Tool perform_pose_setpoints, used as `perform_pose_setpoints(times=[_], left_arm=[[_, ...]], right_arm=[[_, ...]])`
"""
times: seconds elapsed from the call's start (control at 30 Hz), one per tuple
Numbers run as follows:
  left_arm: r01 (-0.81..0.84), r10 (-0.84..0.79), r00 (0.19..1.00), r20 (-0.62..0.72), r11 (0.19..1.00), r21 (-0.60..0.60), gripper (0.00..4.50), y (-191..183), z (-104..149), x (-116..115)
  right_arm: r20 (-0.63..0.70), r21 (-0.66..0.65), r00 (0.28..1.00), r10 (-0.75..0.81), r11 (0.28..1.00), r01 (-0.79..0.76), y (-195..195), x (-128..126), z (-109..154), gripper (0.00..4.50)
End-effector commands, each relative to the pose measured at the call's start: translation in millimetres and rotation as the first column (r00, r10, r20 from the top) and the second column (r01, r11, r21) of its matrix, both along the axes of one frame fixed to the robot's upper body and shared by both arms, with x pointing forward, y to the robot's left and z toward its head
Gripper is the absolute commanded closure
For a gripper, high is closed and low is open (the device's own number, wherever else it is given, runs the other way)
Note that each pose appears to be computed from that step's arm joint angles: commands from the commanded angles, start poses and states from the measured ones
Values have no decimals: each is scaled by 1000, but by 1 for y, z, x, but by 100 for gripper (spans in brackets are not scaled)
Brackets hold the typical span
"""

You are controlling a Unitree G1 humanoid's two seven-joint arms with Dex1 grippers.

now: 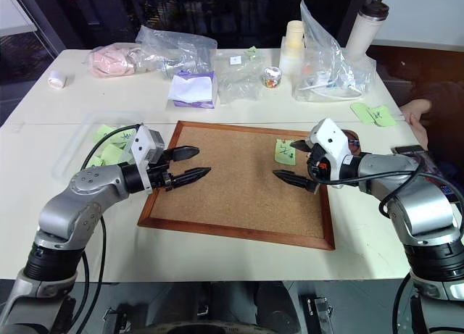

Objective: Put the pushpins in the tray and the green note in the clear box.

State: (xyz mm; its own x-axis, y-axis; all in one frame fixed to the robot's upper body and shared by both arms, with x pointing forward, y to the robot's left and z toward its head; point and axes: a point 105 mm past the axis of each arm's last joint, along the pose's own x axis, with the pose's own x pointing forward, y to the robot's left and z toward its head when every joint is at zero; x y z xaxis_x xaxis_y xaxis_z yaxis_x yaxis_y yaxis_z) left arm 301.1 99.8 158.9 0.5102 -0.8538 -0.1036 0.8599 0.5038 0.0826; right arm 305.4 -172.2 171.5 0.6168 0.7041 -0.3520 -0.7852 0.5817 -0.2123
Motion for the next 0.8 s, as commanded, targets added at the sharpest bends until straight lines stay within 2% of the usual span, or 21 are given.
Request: perform_pose_setpoints(times=[0.03,0.13,0.33,0.57,0.6,0.63,0.7,0.8], left_arm=[[37,-36,999,32,999,-18,292,-18,0,3],[36,-35,999,11,999,-40,446,-29,-11,10],[-7,6,999,-46,1000,-10,446,-48,-48,24],[-16,17,998,-65,1000,7,446,-48,-66,22],[-17,18,998,-66,1000,10,450,-48,-68,21],[-16,17,997,-69,1000,13,450,-48,-69,20],[-17,18,997,-70,1000,13,450,-48,-70,19],[-27,27,997,-68,1000,8,450,-47,-70,19]], right_arm=[[65,24,996,-53,998,51,-3,12,12,0],[70,34,991,-112,993,110,-7,25,10,0],[29,76,965,-261,963,258,-11,61,2,0],[-7,69,951,-309,949,309,-3,83,-12,0],[-8,60,949,-316,947,316,-4,86,-15,56],[-11,55,947,-322,945,322,-4,88,-17,88],[-18,57,945,-327,943,327,-4,91,-18,184],[-23,56,942,-335,940,335,-5,95,-22,184]])
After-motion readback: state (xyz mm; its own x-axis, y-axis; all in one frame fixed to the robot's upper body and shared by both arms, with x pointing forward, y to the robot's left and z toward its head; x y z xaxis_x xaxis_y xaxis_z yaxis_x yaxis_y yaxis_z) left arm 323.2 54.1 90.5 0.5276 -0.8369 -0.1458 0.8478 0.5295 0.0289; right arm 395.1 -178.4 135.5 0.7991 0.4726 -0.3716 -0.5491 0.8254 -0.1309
